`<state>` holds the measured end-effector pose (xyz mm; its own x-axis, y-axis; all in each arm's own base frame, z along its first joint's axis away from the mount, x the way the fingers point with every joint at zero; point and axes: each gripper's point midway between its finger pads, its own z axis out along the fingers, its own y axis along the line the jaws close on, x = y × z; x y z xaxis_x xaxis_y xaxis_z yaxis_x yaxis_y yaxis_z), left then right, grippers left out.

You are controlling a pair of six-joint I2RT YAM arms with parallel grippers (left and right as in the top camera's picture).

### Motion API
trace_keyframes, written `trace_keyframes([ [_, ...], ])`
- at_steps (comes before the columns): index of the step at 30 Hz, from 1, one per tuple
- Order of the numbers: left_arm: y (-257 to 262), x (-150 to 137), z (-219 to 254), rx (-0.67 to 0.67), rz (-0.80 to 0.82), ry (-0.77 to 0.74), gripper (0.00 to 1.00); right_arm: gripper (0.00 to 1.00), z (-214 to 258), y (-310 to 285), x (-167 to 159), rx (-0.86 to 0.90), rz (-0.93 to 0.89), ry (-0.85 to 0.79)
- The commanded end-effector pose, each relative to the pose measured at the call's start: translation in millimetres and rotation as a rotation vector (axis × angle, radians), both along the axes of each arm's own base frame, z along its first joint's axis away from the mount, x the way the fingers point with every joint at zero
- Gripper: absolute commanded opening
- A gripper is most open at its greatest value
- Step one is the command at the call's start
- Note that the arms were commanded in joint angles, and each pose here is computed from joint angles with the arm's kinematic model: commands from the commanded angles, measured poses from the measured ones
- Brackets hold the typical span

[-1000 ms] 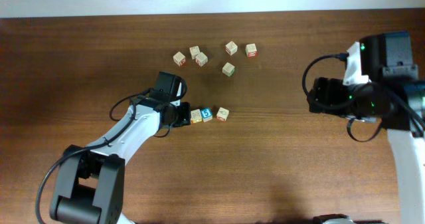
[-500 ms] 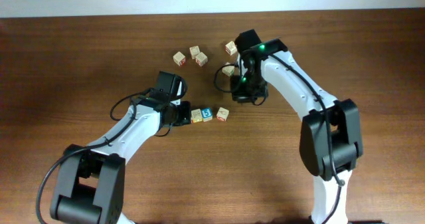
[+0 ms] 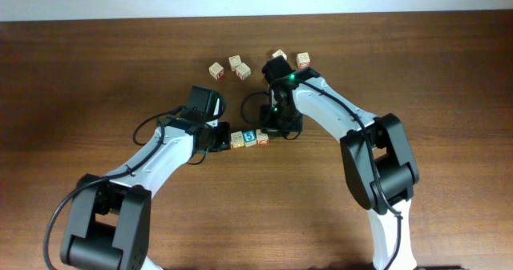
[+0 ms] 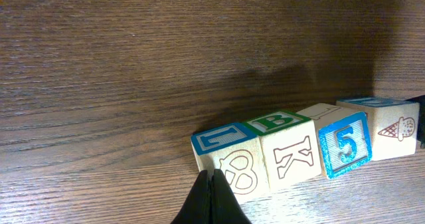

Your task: Rotate 4 blocks

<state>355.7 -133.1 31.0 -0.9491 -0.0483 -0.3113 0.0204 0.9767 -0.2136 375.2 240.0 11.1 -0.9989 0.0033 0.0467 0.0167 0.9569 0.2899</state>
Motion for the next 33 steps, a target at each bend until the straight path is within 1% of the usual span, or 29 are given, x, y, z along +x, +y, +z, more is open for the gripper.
trace_keyframes([
  [1,-2.7,-5.3,-3.1,-0.019,0.001,0.025,0.0,0.05,-4.6,19.7,-8.4,0.027,0.057,-0.004],
  [2,-6.9,-8.7,-3.1,-0.042,-0.01,0.041,0.0,0.04,-4.3,26.0,-9.7,0.032,0.071,-0.014],
  [7,-14.7,-18.5,-5.0,-0.033,-0.055,0.063,0.0,0.05,-5.6,19.0,-24.9,-0.001,0.069,0.05],
  [12,-9.5,-35.7,-10.5,0.041,-0.248,0.091,0.0,0.04,-5.5,13.1,-43.0,-0.034,0.061,0.124],
  [14,-4.7,-35.5,-11.5,0.075,-0.267,0.086,0.0,0.05,-6.0,12.0,-42.4,-0.044,0.052,0.122],
  [15,-0.4,-32.9,-12.0,0.1,-0.259,0.077,0.06,0.07,-6.2,9.8,-39.9,-0.045,0.045,0.118],
  [16,6.6,-28.1,-11.9,0.138,-0.243,0.061,0.14,0.09,-6.2,5.0,-36.4,-0.044,0.031,0.119],
  [17,7.6,-26.6,-11.7,0.145,-0.241,0.055,0.16,0.1,-6.2,0.4,-32.8,-0.042,0.018,0.118],
  [18,5.2,-22.2,-8.3,0.133,-0.228,0.043,0.24,0.11,-5.8,-3.9,-29.0,-0.036,0.037,0.106],
  [21,2.0,-13.2,3.9,0.129,-0.226,0.024,0.24,0.11,0.1,-4.7,-22.5,-0.026,0.04,0.087],
  [22,-0.1,-6.9,13.2,0.126,-0.225,0.012,0.23,0.14,9.5,-1.7,-15.9,-0.015,0.065,0.058],
  [23,-1.2,-1.5,22.2,0.125,-0.213,0.004,0.22,0.17,18.1,-1.5,-9.4,-0.023,0.073,0.035],
  [25,2.4,19.5,45.2,0.092,-0.096,-0.033,0.2,0.24,32.7,0.1,3.8,-0.032,0.089,-0.018],
  [27,16.7,38.5,61.4,0.059,0.015,-0.064,0.18,0.24,35.1,9.9,11.2,-0.011,0.1,-0.061],
  [28,29.9,46.4,66.0,0.04,0.093,-0.07,0.17,0.24,36.1,22.9,13.6,0.006,0.121,-0.096],
  [29,54.9,55.9,67.8,0.015,0.216,-0.075,0.13,0.24,37.1,42.8,14.8,0.03,0.152,-0.141],
  [31,84.0,62.9,69.0,0.0,0.32,-0.079,0.11,0.24,35.2,61.7,13.9,0.033,0.168,-0.18],
  [33,114.6,63.9,68.3,0.005,0.393,-0.073,0.12,0.24,28.6,73.6,6.2,-0.032,0.166,-0.214],
])
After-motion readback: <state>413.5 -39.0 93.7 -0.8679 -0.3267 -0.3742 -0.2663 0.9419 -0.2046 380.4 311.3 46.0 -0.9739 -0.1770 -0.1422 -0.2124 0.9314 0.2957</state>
